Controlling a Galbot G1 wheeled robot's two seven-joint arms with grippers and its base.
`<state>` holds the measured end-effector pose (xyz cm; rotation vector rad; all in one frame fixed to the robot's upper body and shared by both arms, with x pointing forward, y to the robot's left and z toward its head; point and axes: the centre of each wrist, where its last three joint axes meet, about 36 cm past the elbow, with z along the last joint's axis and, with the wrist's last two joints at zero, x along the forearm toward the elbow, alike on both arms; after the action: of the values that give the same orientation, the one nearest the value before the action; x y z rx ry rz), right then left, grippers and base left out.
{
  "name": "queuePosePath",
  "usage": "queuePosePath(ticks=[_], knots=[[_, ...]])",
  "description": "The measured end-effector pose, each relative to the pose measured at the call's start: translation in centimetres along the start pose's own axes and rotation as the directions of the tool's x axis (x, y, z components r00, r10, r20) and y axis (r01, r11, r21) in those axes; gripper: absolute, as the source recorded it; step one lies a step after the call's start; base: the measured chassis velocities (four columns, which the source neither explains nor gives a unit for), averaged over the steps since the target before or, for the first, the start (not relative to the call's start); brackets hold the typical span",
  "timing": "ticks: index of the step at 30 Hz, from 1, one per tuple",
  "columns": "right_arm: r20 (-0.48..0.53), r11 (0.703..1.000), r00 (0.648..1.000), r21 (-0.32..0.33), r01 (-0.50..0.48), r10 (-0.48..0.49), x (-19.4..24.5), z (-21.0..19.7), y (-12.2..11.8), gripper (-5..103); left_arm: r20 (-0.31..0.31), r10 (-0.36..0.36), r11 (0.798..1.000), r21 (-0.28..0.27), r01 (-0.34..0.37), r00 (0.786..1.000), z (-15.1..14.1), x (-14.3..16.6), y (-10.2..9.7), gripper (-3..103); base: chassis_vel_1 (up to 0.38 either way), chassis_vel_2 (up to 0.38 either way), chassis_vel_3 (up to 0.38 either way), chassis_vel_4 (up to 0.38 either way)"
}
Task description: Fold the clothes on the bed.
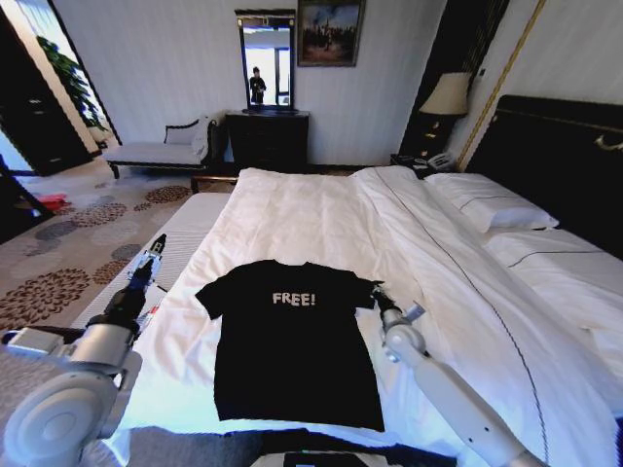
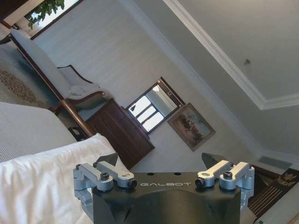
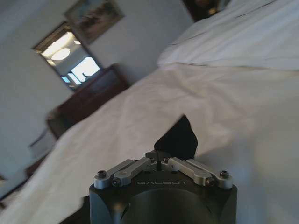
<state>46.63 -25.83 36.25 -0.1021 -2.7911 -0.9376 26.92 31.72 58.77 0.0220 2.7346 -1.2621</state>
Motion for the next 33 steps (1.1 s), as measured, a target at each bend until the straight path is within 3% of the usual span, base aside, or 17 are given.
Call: queuePosePath(ticks=[10,23,33], knots=[[-0.017,0.975,0.975,0.039,0.221,-0.22,0.8,4.0,1.6,0,-0.002,0.004,1.0,-0.01,-0.004,1.0,0.2,-0.1,-0.1,100,0.0,0.0,0.0,0.0],[-0.077,0.961,0.961,0.06,0.27,-0.265,0.7,8.1,2.7,0,0.0,0.004,1.0,-0.02,-0.004,1.0,0.2,-0.1,-0.1,100,0.0,0.0,0.0,0.0],[-0.068,0.962,0.962,0.061,0.268,-0.264,-1.6,9.3,5.4,0,-0.002,0.004,1.0,-0.02,-0.004,1.0,0.5,-0.2,-0.1,100,0.0,0.0,0.0,0.0]])
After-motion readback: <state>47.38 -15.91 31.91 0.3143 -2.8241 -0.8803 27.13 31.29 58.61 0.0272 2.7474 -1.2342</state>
